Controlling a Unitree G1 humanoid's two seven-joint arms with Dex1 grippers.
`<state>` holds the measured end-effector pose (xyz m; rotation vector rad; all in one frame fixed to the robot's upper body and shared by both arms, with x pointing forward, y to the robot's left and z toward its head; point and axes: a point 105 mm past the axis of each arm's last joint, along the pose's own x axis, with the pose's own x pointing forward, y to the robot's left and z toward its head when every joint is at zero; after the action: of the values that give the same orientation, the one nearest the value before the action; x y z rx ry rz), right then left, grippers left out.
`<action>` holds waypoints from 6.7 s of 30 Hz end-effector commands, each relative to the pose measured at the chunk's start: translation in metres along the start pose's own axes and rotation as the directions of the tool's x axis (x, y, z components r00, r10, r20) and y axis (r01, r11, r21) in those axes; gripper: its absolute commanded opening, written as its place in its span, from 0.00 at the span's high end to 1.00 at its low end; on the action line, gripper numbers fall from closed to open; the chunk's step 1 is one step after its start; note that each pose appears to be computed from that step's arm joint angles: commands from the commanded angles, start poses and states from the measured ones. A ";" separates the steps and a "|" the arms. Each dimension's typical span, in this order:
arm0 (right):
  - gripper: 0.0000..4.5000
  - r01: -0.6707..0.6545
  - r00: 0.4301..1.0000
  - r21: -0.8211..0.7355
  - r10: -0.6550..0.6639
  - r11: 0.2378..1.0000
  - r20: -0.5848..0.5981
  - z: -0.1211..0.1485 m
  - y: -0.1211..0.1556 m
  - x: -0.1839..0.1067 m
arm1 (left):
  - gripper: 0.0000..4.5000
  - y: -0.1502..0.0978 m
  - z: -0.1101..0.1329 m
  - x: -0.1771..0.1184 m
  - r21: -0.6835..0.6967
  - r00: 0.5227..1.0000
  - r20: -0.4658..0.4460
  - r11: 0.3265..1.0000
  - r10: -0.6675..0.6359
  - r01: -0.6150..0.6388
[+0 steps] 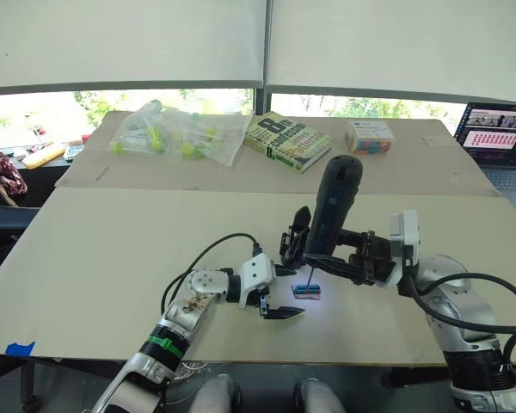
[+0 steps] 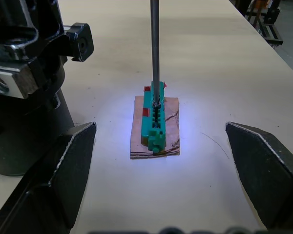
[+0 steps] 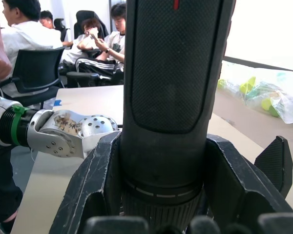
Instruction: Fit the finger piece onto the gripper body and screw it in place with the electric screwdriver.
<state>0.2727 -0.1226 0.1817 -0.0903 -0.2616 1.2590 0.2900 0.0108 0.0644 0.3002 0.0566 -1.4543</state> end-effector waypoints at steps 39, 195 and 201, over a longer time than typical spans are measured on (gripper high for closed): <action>0.57 0.184 0.957 -0.157 -0.141 0.970 0.254 0.134 -0.013 -0.029 | 0.01 0.045 0.046 -0.124 0.017 0.951 0.110 0.956 0.289 -0.292; 0.57 0.013 0.973 -0.138 0.020 0.990 0.229 0.151 -0.009 0.009 | 0.38 0.052 -0.010 -0.008 -0.099 0.965 -0.049 0.960 0.258 -0.261; 0.57 -0.046 0.966 -0.149 0.081 0.988 0.244 0.162 -0.010 0.028 | 0.49 0.051 -0.011 -0.007 -0.104 0.968 -0.052 0.962 0.247 -0.251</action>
<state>0.2573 -0.1135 0.3338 -0.0459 -0.5214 1.2954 0.3470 0.0255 0.0767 0.2402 0.0767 -1.1687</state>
